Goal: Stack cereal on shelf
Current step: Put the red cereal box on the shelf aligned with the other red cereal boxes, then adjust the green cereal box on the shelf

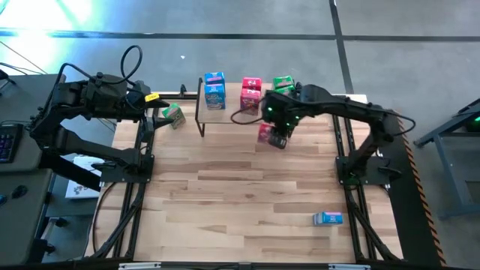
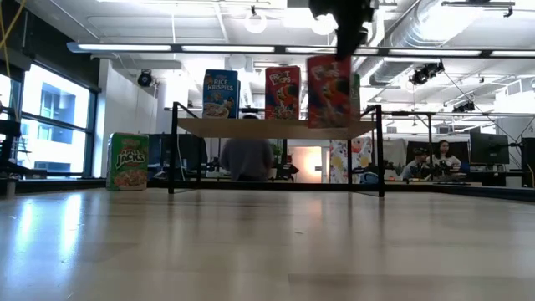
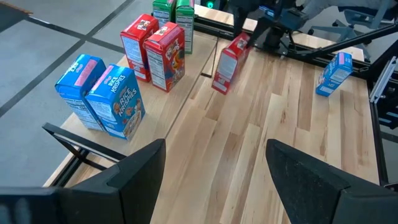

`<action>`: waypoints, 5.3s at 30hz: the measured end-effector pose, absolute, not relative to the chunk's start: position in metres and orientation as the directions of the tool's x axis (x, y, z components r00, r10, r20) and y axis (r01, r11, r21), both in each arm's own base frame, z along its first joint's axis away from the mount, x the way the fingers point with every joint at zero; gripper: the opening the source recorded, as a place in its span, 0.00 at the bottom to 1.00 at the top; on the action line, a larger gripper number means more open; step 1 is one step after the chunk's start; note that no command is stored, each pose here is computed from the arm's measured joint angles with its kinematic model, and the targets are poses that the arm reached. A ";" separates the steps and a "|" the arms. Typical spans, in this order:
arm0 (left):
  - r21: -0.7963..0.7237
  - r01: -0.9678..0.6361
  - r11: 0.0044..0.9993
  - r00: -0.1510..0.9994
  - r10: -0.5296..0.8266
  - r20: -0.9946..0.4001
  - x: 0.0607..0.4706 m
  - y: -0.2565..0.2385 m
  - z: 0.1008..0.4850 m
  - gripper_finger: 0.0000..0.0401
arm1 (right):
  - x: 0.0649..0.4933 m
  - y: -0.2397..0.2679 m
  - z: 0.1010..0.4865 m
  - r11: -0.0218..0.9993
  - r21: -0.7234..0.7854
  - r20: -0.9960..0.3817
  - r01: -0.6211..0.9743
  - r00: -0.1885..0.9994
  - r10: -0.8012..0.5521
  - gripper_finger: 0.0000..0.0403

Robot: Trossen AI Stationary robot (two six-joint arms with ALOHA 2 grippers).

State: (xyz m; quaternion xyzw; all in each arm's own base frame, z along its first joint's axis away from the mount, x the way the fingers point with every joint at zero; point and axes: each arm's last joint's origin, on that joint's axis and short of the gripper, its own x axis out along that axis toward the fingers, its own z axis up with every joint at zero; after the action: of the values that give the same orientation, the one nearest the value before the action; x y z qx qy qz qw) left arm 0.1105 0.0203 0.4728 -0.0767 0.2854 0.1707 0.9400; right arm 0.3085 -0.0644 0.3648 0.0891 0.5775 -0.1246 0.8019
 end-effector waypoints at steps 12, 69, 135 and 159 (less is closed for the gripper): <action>-0.047 -0.365 0.930 0.779 0.277 -0.562 0.110 0.020 0.473 0.67 | 0.348 -0.088 0.394 0.987 -0.110 -0.924 0.117 0.353 -0.145 0.35; -0.047 -0.365 0.930 0.779 0.277 -0.562 0.111 0.020 0.473 0.67 | 0.363 -0.141 0.386 0.978 -0.181 -0.903 0.099 0.378 -0.205 0.43; -0.047 -0.365 0.930 0.779 0.277 -0.563 0.111 0.020 0.473 0.67 | 0.356 -0.140 0.405 0.961 -0.253 -0.863 0.112 0.423 -0.277 0.58; -0.047 -0.364 0.930 0.779 0.277 -0.562 0.111 0.020 0.473 0.67 | 0.286 -0.131 0.423 0.952 -0.170 -0.907 0.255 0.337 -0.252 0.58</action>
State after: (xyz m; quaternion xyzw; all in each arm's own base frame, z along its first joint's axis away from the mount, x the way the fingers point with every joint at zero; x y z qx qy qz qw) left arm 0.1106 0.0203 0.4728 -0.0767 0.2851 0.1705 0.9401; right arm 0.2865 -0.1311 0.4230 0.0011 0.5547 -0.1550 0.8175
